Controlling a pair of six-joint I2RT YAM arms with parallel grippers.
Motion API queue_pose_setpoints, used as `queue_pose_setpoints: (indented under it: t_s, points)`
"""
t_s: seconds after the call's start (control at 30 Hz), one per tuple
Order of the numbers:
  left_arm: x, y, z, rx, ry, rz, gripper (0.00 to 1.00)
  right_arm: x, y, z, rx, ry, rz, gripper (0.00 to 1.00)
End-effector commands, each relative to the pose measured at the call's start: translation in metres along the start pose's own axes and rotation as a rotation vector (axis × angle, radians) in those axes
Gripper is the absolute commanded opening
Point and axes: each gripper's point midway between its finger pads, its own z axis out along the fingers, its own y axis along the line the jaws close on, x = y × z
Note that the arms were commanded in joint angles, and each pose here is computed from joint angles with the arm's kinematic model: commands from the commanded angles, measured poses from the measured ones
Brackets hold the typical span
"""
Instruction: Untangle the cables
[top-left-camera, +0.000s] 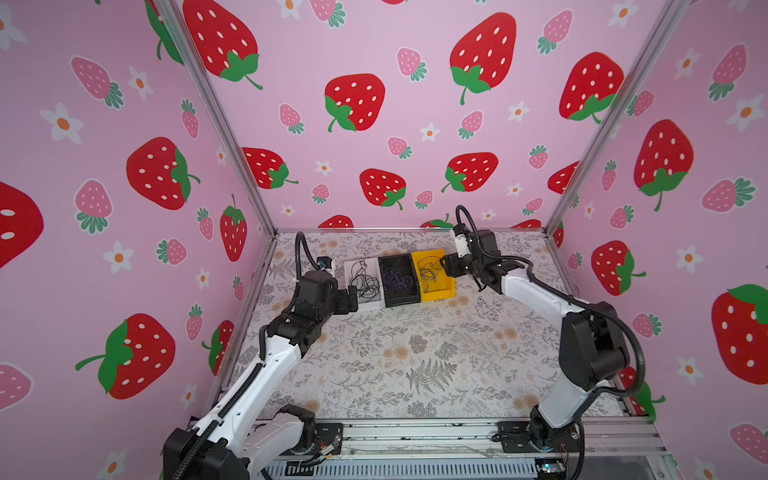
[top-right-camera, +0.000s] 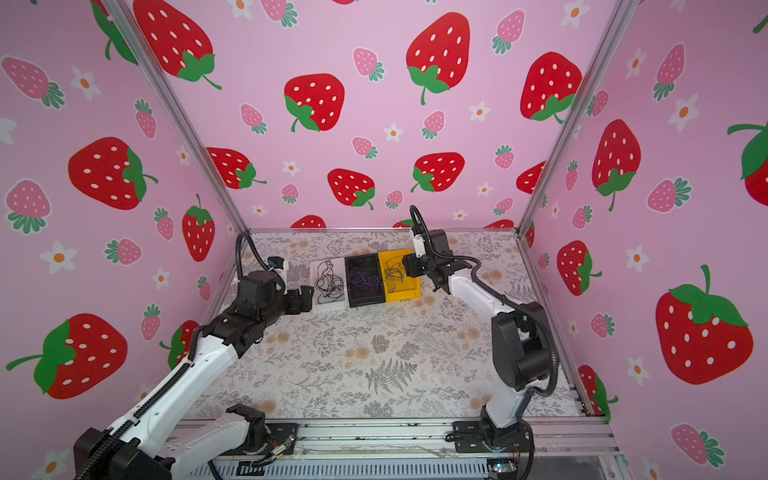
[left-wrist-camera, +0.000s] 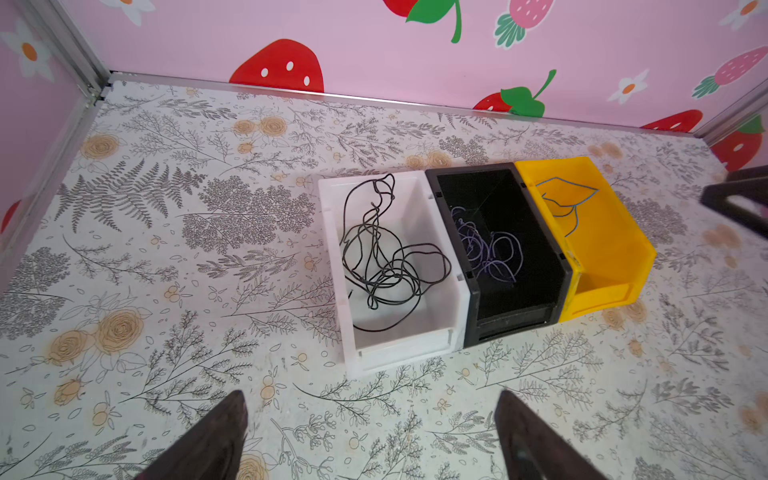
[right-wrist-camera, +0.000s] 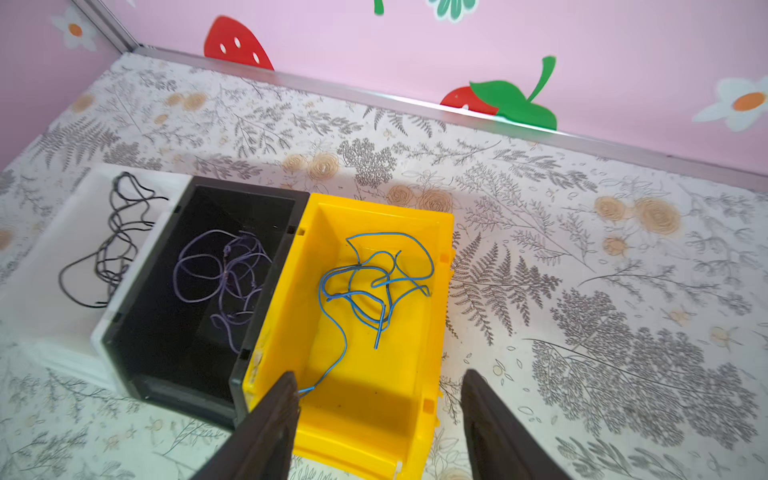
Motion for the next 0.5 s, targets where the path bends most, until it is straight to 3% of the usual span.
queue_pose_setpoints:
  t_s: [0.0,0.03,0.07,0.13,0.27,0.4,0.47]
  points:
    - [-0.009,0.019,-0.002,-0.088,-0.103,0.045,0.98,-0.009,-0.020,-0.025,0.103,-0.091,-0.096,0.75]
    - [-0.008,0.024,-0.001,-0.110,-0.122,0.055,0.99,-0.009,-0.028,-0.035,0.145,-0.121,-0.107,0.84]
    - [-0.007,0.028,0.000,-0.124,-0.136,0.067,0.99,-0.005,-0.036,-0.044,0.194,-0.145,-0.103,1.00]
    - [-0.004,0.038,0.004,-0.169,-0.166,0.088,0.99,0.003,-0.066,-0.071,0.340,-0.228,-0.027,0.99]
    - [0.011,0.070,0.010,-0.312,-0.250,0.059,0.99,0.034,-0.094,-0.115,0.434,-0.379,0.069,0.99]
    - [0.026,0.096,0.028,-0.403,-0.235,0.024,0.99,0.096,-0.139,-0.116,0.603,-0.271,0.133,0.99]
    - [0.031,0.098,0.039,-0.410,-0.217,0.046,1.00,0.119,-0.153,-0.114,0.680,-0.233,0.106,0.99]
